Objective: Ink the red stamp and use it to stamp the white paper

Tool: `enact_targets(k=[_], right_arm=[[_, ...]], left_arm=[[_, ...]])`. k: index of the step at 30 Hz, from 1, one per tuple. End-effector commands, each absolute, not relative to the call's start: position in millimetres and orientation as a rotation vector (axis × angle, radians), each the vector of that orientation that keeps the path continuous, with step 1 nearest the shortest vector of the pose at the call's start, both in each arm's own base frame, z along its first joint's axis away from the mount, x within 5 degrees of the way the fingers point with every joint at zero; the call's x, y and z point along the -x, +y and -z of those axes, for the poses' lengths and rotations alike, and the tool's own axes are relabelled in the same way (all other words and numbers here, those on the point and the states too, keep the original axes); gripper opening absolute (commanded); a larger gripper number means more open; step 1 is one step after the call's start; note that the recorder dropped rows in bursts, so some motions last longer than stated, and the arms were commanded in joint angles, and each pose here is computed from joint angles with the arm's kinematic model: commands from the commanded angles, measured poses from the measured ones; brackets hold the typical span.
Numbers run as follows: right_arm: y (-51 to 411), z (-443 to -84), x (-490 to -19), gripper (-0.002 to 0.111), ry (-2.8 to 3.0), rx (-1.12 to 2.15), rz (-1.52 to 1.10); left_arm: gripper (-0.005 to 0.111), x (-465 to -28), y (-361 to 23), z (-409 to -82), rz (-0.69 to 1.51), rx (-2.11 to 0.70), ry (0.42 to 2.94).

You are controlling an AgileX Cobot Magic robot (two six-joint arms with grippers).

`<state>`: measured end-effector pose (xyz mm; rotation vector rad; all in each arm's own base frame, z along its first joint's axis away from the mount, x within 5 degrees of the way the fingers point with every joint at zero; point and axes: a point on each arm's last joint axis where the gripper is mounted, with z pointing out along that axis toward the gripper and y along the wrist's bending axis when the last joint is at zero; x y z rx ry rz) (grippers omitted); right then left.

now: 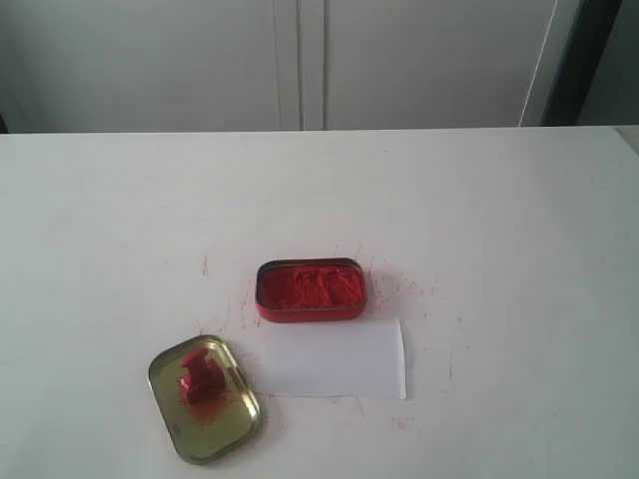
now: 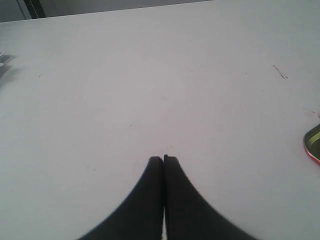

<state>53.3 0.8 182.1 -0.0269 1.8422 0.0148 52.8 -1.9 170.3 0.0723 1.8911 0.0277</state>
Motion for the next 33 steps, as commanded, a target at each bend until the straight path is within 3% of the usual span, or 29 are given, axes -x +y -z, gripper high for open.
enact_targets(k=[1, 33], right_arm=[[0.4, -182.0, -53.4, 0.000, 1.829, 0.024, -0.009], [2.2, -215.4, -55.9, 0.000, 1.459, 0.032, -0.026]], left_arm=[[0.000, -52.8, -2.2, -169.7, -0.018, -0.068, 1.893], [0.000, -52.8, -2.2, -169.7, -0.018, -0.068, 1.893]])
